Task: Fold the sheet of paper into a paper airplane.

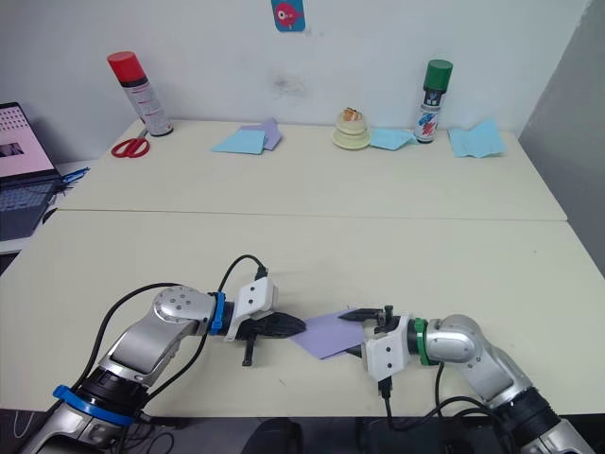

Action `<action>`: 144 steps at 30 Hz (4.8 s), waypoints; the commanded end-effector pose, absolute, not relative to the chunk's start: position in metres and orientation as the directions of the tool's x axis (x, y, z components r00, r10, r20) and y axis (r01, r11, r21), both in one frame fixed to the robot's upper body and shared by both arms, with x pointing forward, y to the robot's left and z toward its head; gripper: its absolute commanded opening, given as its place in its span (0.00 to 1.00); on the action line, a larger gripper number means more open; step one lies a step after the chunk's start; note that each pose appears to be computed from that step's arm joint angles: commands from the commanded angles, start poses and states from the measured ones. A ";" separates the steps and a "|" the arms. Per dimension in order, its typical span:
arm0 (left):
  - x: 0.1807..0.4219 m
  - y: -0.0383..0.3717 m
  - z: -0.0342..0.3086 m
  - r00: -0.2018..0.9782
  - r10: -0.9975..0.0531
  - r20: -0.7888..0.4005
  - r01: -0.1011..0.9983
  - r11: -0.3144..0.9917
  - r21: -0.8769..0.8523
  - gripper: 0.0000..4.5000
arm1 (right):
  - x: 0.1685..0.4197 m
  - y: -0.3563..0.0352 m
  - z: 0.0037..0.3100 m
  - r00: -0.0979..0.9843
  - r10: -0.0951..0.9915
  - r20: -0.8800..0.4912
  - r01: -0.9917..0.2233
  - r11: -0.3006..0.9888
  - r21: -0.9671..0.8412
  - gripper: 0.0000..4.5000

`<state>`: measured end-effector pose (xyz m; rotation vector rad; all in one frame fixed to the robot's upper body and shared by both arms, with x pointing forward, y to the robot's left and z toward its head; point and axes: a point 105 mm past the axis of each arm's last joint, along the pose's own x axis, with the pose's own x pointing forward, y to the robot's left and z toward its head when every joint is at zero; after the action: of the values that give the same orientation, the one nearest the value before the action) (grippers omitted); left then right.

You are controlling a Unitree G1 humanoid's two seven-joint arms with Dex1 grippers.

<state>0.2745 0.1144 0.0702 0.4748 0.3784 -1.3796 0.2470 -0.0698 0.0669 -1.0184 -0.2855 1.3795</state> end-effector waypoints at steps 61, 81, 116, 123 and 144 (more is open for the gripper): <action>0.273 0.132 0.045 0.080 -0.805 -0.588 0.996 0.047 0.072 0.00 | 0.226 -0.034 0.068 0.154 0.949 -0.275 -0.661 -0.108 -0.743 0.36; 0.271 0.153 0.031 0.104 -0.768 -0.632 0.994 0.106 0.036 0.00 | 0.242 -0.040 0.084 0.270 0.954 -0.130 -0.879 0.189 -0.439 0.01; 0.271 0.167 0.030 0.159 -0.757 -0.633 0.987 0.137 0.084 0.00 | 0.268 -0.051 0.054 0.481 0.804 -0.348 -0.859 0.513 -0.002 0.01; 0.273 0.165 0.040 0.209 -0.775 -0.596 0.978 0.165 0.128 0.00 | 0.271 -0.049 0.049 0.486 0.790 -0.374 -0.856 0.516 -0.023 0.01; 0.274 0.124 0.119 0.285 -0.875 -0.391 0.952 0.210 0.223 0.00 | 0.271 -0.046 0.046 0.478 0.792 -0.380 -0.872 0.481 -0.093 0.01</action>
<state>0.2784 0.1325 0.1181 0.4350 0.2075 -1.2388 0.2645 -0.0360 0.0577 -0.2590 0.2546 1.0902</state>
